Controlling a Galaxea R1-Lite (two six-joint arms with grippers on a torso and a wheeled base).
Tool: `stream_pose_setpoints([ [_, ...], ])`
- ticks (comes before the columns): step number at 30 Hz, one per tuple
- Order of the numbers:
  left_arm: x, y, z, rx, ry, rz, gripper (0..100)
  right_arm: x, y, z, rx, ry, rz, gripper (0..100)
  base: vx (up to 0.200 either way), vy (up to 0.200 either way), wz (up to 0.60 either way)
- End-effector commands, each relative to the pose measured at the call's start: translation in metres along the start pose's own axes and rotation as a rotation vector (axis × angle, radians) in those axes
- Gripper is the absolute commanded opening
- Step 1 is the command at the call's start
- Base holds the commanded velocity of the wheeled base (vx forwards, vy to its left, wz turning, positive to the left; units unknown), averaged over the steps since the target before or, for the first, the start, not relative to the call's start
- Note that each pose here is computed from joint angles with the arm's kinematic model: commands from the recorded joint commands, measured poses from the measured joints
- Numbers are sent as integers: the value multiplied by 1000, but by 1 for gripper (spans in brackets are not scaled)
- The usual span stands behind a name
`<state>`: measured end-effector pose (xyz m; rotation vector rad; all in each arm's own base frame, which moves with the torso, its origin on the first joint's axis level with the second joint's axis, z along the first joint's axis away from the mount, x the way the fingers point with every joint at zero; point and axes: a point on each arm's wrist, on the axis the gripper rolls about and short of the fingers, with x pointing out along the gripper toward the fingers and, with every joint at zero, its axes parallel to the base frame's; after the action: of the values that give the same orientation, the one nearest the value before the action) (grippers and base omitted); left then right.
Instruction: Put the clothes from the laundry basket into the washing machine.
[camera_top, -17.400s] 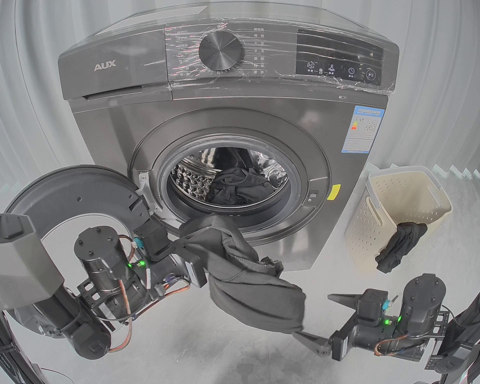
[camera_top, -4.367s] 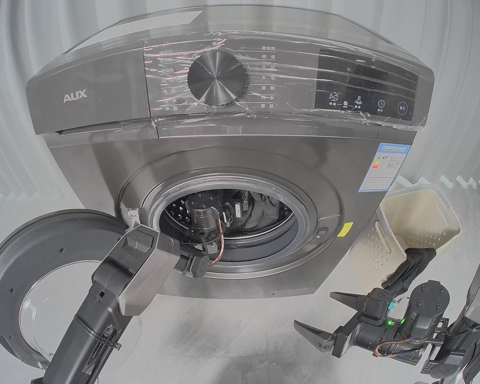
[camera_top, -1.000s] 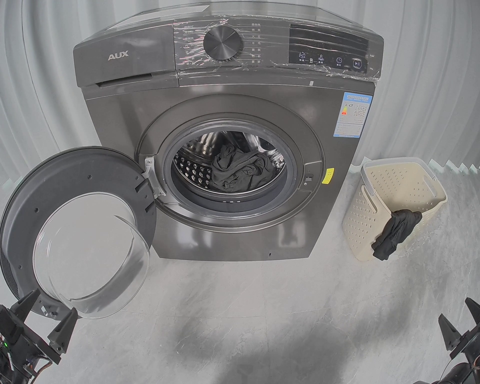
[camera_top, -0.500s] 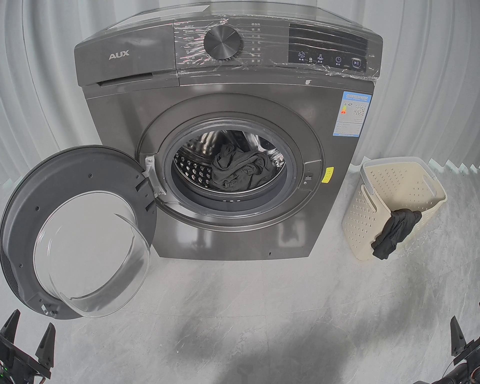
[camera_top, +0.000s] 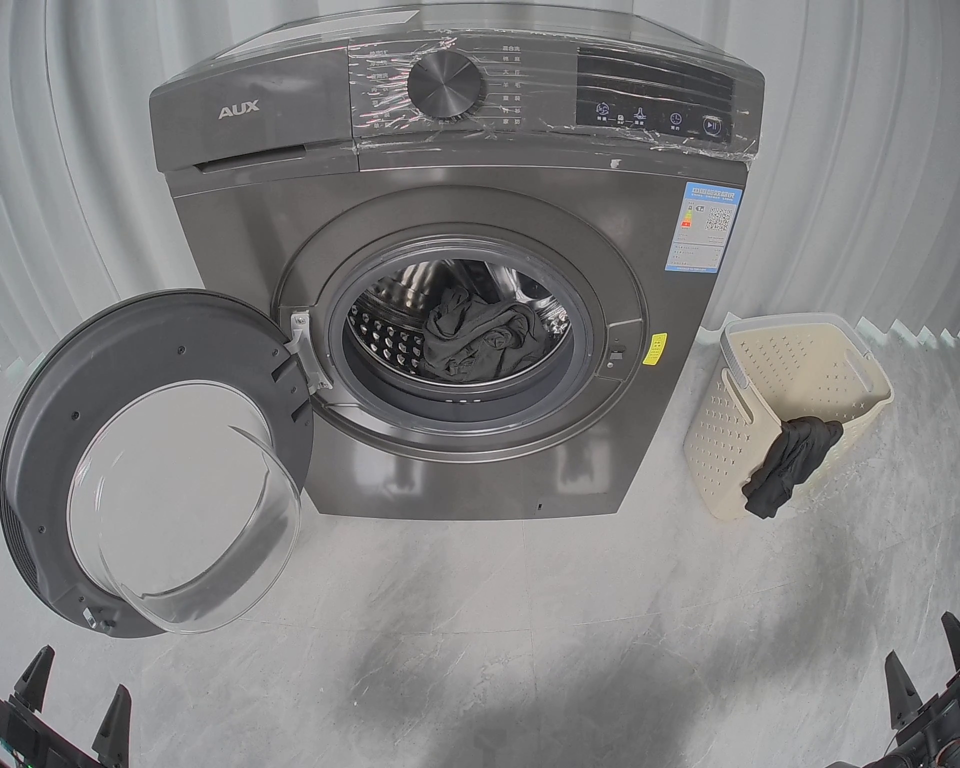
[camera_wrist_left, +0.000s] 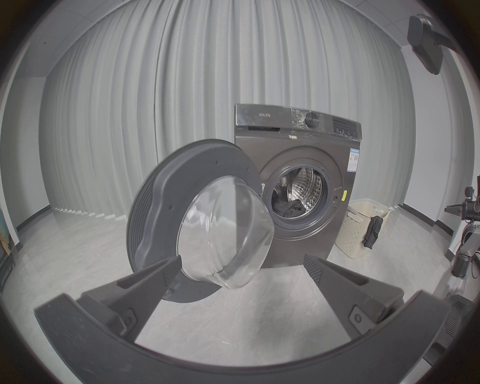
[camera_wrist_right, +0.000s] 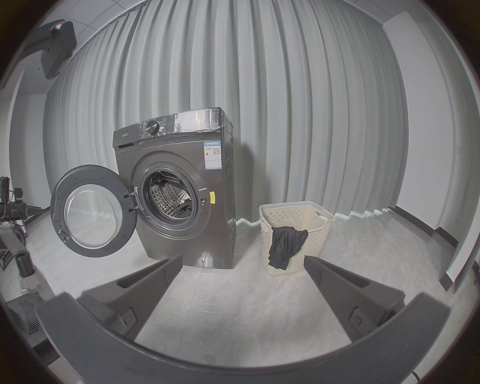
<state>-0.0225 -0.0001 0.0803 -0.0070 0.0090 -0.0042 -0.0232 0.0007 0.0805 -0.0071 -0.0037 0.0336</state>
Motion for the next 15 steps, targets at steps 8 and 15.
stream_pose_setpoints([
  [8,0,0,-5,-2,-6,3,100,0,0,-5,0,5,3,100,0,0,0],
  [15,0,0,-5,-7,-6,4,100,0,0,-5,1,5,3,100,0,-200,0],
])
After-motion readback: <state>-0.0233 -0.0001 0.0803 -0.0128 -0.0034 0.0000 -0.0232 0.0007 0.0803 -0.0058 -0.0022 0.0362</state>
